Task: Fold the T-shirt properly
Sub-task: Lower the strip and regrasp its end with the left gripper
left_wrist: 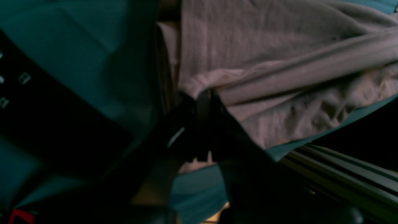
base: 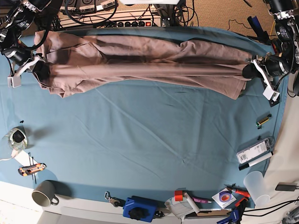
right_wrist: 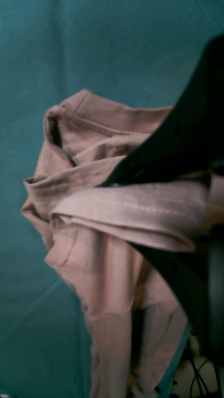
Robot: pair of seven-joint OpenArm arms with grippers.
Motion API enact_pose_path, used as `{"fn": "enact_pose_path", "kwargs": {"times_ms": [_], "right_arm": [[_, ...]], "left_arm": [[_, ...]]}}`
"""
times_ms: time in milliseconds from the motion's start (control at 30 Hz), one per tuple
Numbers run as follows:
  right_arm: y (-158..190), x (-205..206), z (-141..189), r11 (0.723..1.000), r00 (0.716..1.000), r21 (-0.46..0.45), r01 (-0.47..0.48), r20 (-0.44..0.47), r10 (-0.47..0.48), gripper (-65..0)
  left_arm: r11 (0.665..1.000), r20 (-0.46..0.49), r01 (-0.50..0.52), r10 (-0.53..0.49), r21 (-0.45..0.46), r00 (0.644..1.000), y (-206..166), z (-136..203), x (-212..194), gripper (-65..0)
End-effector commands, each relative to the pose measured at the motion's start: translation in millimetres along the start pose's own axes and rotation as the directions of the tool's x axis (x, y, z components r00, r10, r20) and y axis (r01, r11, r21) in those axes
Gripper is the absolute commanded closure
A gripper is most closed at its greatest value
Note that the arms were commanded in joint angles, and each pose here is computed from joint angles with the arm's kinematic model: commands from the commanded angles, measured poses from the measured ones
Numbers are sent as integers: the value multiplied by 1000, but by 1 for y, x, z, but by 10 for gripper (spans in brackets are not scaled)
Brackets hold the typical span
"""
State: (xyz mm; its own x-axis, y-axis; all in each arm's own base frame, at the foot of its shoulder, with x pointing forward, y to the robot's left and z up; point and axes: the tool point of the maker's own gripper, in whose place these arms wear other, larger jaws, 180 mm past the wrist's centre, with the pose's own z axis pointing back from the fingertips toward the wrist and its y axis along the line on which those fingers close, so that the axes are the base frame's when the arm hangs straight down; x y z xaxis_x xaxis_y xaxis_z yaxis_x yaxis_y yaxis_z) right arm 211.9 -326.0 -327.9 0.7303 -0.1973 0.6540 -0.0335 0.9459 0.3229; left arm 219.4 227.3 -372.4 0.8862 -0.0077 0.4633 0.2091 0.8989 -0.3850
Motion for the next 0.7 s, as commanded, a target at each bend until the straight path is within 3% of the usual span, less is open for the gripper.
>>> {"fn": "enact_pose_path", "kwargs": {"times_ms": [0,300,367,467,533,667], "right_arm": [[-3,17,8,999,999,-17,-35,41,35,0],[-4,16,8,999,999,-24,-36,35,37,0],[-4,15,8,999,999,-24,-36,34,36,0],[-4,16,8,999,999,-22,-35,37,36,-129],[-4,16,8,999,999,-22,-36,37,36,-178],[1,20,8,999,998,4,-32,59,32,-184]], "left_arm": [[999,16,20,-21,25,1000,6,8,9,0],[997,-24,34,-36,-62,999,-10,7,-14,0],[997,-24,26,-28,-76,999,-12,7,-16,-112],[996,-2,24,-25,-88,1000,-15,7,-12,-286],[996,30,25,-22,-88,999,-15,7,-6,-330],[995,51,24,-20,-94,999,-16,8,-2,-333]]}}
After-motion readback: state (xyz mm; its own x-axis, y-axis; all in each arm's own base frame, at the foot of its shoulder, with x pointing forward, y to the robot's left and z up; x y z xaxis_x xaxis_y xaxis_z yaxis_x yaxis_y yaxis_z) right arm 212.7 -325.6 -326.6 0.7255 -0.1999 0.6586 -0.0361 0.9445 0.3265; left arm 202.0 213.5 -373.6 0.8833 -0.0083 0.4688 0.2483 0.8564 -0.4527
